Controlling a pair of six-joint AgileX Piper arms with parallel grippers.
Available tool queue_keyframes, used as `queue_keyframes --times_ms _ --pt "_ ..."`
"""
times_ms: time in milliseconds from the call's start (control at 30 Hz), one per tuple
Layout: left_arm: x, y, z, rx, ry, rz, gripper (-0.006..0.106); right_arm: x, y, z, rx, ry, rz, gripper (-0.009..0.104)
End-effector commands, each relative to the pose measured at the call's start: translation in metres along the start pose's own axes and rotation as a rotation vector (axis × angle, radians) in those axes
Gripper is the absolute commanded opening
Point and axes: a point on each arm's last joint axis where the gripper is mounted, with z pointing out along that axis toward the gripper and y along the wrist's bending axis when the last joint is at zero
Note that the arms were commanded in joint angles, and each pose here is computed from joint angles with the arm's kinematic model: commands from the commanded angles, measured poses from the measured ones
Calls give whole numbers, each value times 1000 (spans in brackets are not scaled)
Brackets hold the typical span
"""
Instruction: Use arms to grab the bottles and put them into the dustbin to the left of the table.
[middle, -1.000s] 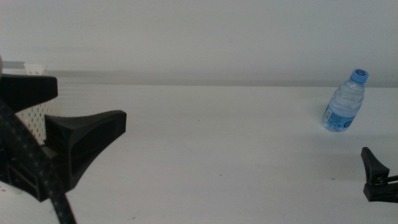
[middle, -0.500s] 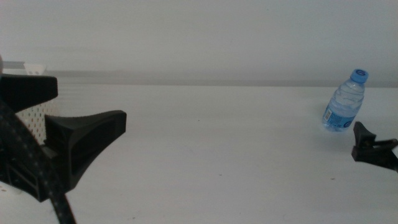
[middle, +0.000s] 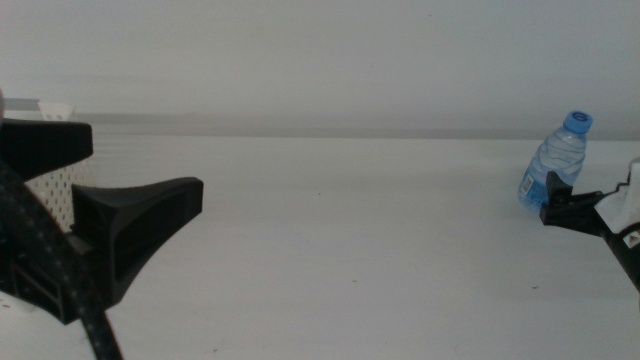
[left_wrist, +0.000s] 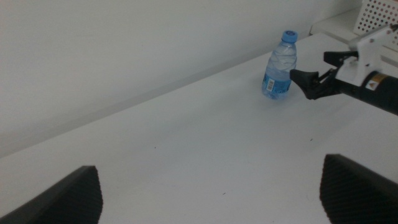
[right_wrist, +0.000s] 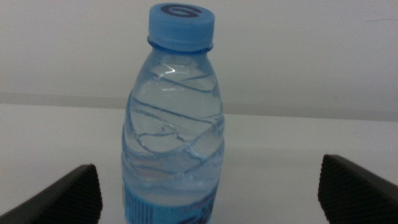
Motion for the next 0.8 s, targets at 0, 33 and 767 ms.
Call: queue_keyframes --times_ms 0,33,767 --pt "-4 0 -3 1 -29 -2 94 0 0 9 4 -10 -12 93" --pt "-4 0 -3 1 -29 -2 94 0 0 12 4 -11 -12 93" --pt "-4 0 -3 1 -29 -2 94 15 24 80 -72 3 -28 93"
